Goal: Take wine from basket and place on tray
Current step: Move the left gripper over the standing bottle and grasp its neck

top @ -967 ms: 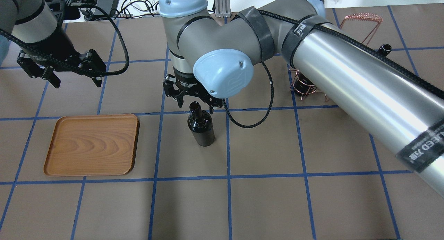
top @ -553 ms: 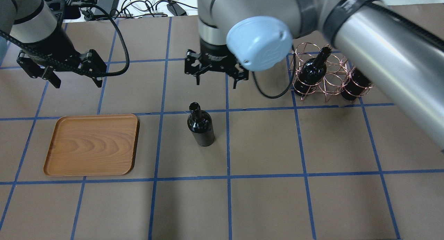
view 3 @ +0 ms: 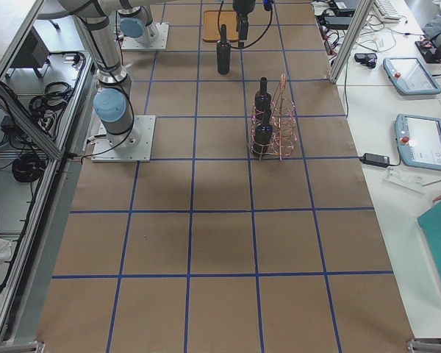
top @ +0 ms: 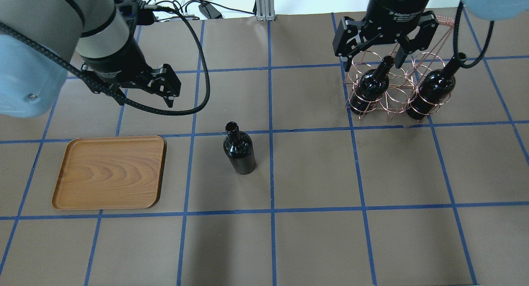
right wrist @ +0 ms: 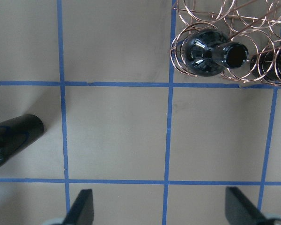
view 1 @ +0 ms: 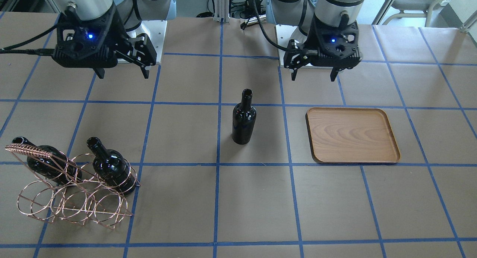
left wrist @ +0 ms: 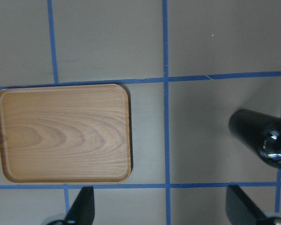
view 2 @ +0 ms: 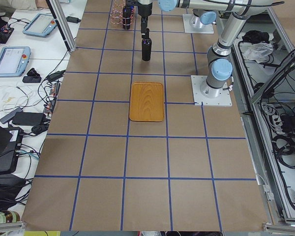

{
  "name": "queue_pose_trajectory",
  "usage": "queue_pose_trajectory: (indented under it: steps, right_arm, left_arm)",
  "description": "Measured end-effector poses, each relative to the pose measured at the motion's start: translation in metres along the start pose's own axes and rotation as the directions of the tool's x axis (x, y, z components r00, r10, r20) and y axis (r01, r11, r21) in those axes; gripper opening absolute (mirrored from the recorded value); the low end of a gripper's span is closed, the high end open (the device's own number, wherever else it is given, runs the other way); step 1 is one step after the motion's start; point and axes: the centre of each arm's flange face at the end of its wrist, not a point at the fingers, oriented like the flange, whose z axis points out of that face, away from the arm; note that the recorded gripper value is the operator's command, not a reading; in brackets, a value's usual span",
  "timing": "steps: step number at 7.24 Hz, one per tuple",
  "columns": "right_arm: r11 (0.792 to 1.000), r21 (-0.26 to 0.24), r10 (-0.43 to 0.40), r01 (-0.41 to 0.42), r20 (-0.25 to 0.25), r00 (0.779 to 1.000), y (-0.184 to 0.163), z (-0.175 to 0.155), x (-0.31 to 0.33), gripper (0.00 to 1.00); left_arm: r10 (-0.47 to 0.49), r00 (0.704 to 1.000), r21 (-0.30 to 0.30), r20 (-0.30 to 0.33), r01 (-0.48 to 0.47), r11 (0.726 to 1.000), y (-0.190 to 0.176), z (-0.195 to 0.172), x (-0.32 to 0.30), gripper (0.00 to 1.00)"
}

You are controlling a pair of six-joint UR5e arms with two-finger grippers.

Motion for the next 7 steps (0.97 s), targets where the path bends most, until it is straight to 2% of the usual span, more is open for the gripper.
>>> queue_pose_trajectory:
  steps: [1,3,5,7]
  right_arm:
    - [1.0,-0.004,0.0,0.0,0.003,1.0,0.005,-0.002,0.003,1.0]
    - [0.999,-0.046,0.003,-0.003,0.0,1.0,0.009,0.022,0.005,1.0]
    - [1.0,-0.015,0.011,-0.012,-0.01,1.0,0.005,0.028,0.007,1.0]
    - [1.0,-0.001,0.016,-0.016,-0.012,1.0,0.003,0.028,0.008,1.0]
  left_arm:
    - [0.017,1.0,-0.004,-0.023,-0.017,1.0,0.006,0.002,0.023,1.0]
    - [0.045,0.994,-0.007,-0.096,-0.046,0.999,0.012,0.006,0.052,1.0]
    - [0.064,0.987,-0.011,-0.144,-0.067,0.998,0.007,0.028,0.076,1.0]
    - [0.101,0.984,-0.029,-0.145,-0.106,0.994,0.005,0.058,0.102,1.0]
